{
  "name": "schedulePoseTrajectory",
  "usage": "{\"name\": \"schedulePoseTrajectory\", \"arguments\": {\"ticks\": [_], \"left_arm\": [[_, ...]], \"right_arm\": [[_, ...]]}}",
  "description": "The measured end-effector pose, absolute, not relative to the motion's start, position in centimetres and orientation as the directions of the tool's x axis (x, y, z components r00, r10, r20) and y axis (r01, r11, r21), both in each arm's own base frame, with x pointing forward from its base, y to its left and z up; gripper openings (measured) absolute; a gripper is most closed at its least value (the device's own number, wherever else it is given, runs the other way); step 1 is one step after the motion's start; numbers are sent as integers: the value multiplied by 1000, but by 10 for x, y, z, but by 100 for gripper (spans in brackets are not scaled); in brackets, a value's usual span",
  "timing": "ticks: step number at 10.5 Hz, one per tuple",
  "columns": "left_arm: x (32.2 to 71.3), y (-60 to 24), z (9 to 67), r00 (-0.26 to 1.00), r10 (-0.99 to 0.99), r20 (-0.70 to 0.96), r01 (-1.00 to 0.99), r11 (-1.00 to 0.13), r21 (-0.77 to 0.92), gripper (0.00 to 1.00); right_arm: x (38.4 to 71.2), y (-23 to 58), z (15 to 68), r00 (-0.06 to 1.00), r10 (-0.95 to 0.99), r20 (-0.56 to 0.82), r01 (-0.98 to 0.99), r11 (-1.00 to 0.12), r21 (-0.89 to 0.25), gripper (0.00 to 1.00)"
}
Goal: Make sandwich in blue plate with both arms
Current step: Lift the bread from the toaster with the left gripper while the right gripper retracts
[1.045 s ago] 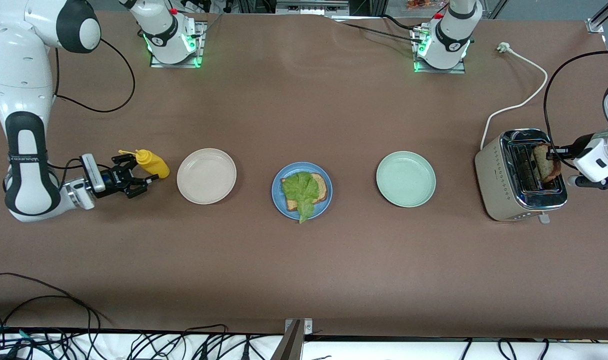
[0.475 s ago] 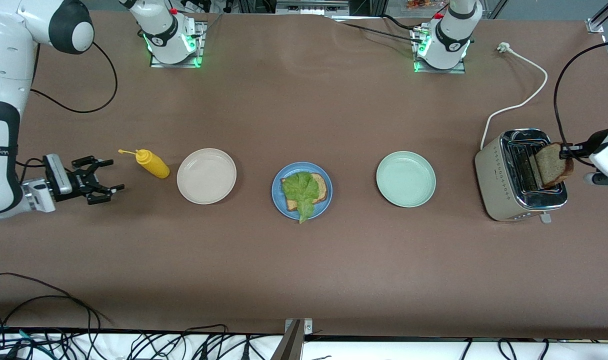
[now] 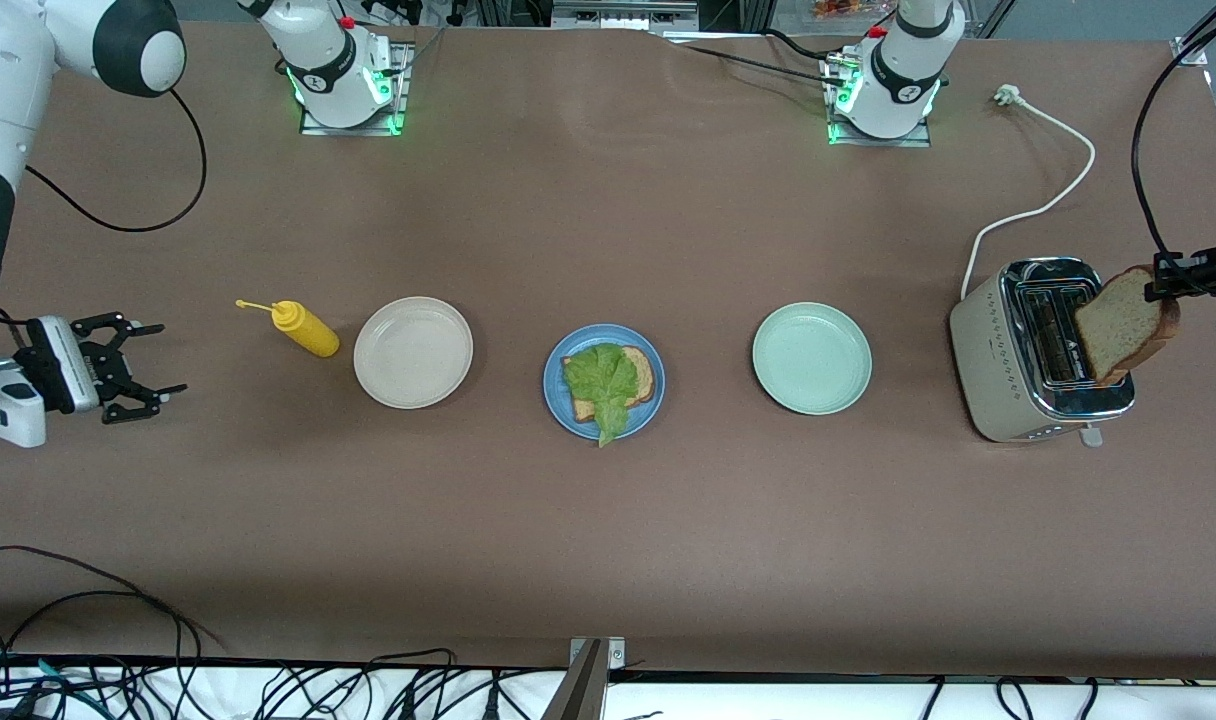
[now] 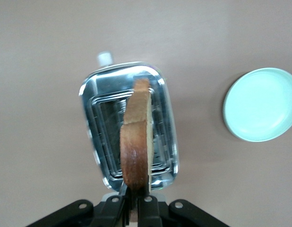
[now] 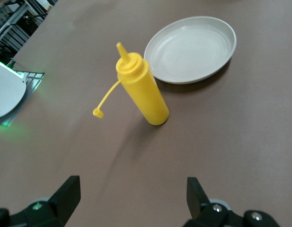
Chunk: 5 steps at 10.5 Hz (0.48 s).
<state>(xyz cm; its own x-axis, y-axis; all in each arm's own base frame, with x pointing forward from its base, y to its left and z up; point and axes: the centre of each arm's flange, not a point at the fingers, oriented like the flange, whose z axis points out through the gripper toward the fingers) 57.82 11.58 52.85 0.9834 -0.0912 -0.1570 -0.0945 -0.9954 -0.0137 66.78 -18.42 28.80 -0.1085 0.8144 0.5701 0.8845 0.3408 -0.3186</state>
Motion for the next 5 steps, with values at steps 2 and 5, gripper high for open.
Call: {"name": "schedulePoseTrajectory", "arguments": {"ticks": [2,5], "left_arm": [[585,83,528,984,-125,-130,-114,-989,90,8],[599,15,501,975,-179,-135,-147,-965,218,8]], "right_arm": [[676,-157,336,-53,892,448,893,243,-378,100],[684,-117,358,32,933,358,893,134,-430,100]]}}
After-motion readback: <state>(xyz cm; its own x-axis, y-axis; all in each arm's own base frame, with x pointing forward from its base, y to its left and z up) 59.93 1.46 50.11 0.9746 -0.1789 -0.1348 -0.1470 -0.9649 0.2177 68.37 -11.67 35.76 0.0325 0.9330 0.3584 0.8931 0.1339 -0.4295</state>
